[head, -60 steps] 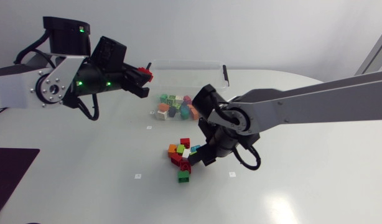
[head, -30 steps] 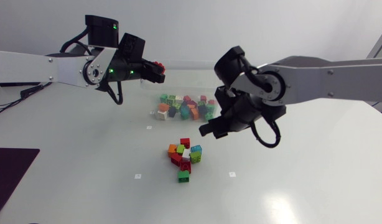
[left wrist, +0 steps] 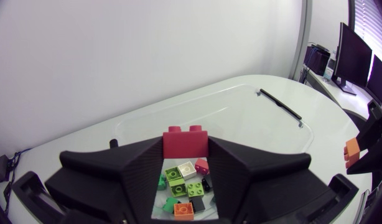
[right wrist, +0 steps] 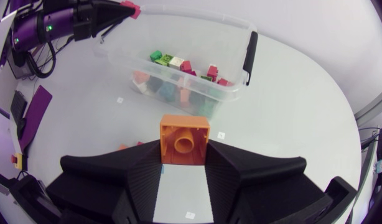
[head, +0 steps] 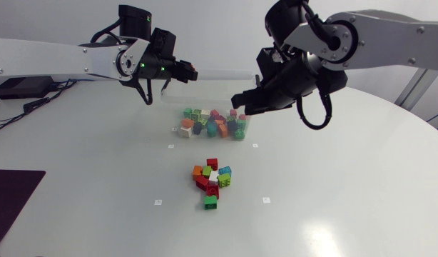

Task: Place the duplo bricks in the container

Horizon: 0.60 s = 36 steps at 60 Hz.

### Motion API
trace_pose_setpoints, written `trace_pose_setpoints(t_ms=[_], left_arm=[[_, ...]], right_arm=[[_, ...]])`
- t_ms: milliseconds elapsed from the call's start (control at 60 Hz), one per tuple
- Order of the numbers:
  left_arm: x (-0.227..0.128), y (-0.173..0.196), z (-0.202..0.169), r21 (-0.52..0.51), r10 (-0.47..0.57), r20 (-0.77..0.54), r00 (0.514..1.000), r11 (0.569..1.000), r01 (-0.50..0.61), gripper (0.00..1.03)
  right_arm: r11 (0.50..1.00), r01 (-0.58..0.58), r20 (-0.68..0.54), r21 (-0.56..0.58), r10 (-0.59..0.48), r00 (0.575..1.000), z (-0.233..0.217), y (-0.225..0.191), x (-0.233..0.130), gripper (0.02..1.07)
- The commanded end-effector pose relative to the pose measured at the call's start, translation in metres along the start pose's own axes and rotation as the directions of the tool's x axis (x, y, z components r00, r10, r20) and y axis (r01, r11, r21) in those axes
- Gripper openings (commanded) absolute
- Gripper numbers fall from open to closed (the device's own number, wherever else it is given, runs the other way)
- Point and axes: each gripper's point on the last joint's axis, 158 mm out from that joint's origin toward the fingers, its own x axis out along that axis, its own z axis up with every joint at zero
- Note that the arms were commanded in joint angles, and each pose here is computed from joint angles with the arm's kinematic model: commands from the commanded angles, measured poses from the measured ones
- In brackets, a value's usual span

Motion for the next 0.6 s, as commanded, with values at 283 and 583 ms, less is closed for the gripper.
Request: trace_pose_setpoints(t_ms=[283,583], left_arm=[[-0.016,-0.015,-0.006,0.053,-0.03,-0.102,0.994,0.998,0.036,0.99],[-0.074,-0.036,-0.029,0.171,-0.055,-0.184,0.981,0.981,0.087,0.99]], right_arm=[[0.999,-0.02,0.103,0.032,0.017,0.995,0.059,-0.001,0.013,0.23],[0.998,-0.029,0.144,0.056,0.021,0.989,0.09,-0.004,0.037,0.23]])
